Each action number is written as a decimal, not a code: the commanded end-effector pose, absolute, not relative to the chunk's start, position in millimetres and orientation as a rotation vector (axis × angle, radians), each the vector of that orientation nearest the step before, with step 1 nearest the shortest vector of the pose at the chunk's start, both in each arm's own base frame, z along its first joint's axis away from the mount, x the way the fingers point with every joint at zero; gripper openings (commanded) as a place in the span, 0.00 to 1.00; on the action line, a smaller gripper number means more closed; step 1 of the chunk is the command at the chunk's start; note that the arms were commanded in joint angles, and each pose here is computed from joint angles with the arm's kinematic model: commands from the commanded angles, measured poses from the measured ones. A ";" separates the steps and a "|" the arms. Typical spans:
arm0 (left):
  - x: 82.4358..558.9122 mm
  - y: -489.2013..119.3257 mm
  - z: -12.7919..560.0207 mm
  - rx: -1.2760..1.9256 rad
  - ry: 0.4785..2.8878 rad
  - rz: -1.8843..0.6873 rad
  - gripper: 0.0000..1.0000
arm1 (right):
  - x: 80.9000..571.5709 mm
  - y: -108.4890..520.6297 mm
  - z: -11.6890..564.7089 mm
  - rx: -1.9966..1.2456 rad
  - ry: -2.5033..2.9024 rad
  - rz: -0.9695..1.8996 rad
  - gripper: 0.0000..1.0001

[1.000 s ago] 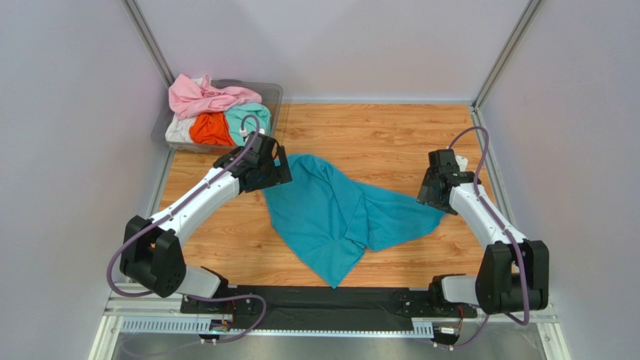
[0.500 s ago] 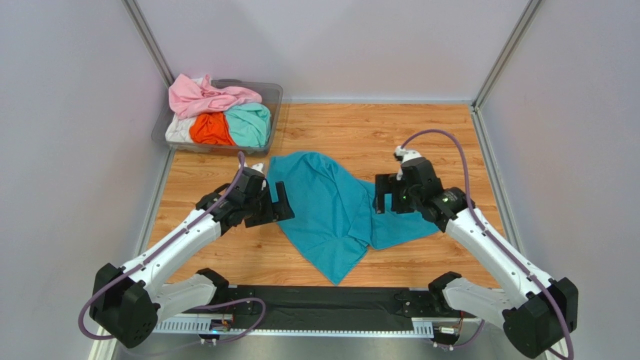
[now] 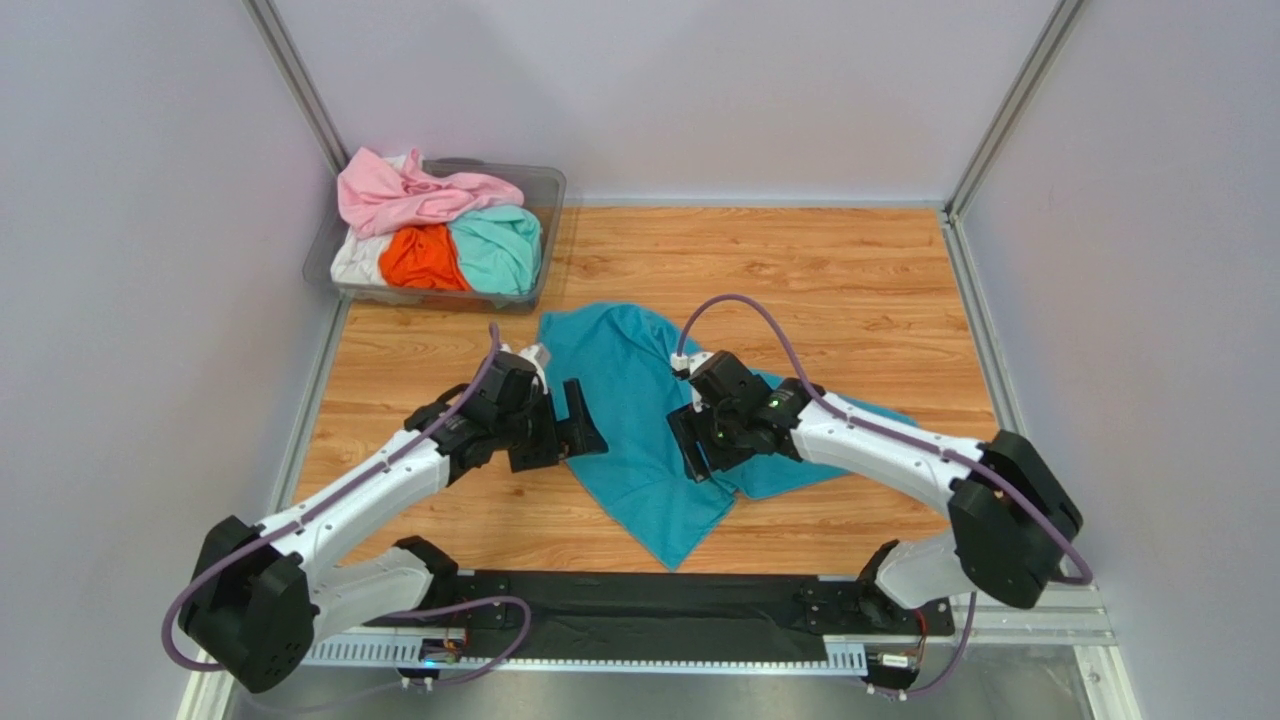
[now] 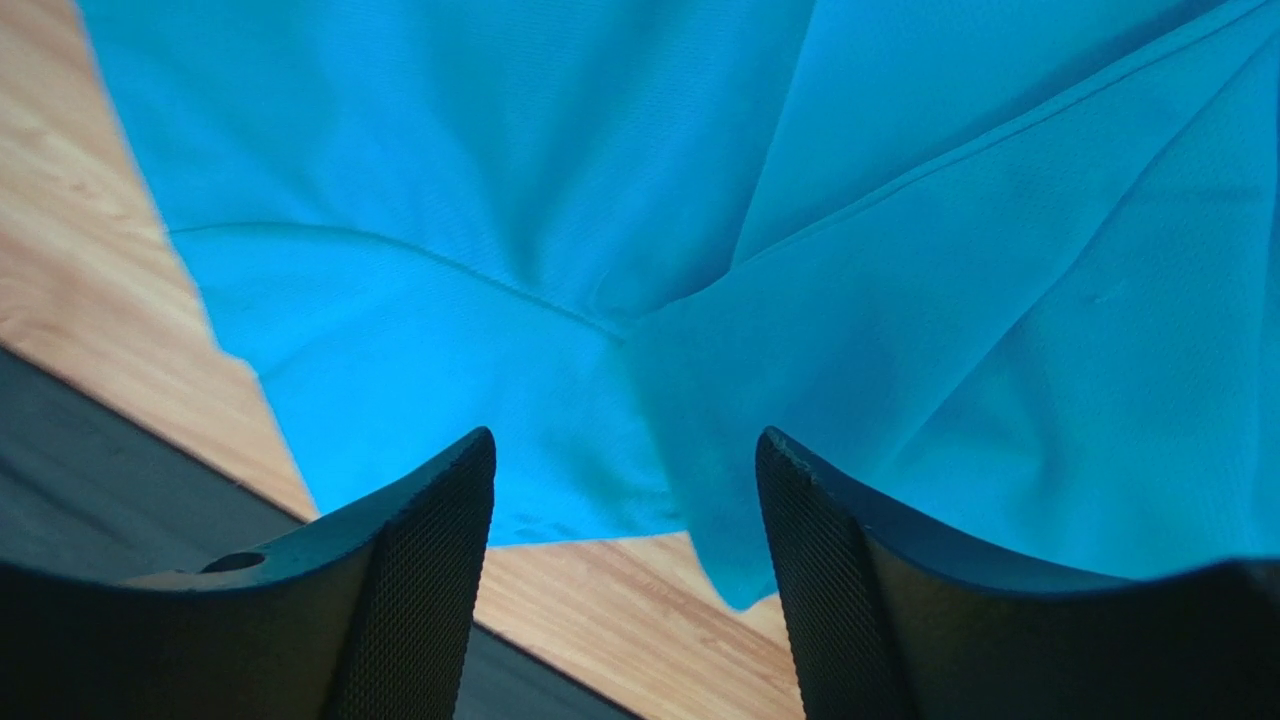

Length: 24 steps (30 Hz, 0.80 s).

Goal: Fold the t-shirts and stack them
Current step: Flatten the tshirt out

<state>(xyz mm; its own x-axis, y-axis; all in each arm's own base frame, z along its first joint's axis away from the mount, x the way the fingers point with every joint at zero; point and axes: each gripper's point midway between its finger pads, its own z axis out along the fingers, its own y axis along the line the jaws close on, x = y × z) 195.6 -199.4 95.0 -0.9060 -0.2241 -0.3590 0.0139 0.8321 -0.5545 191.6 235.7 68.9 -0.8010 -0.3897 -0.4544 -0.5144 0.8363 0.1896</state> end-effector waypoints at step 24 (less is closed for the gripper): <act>185.2 -213.0 80.6 -0.159 2.653 -0.847 1.00 | 245.3 227.5 99.1 -0.517 2.486 0.198 0.00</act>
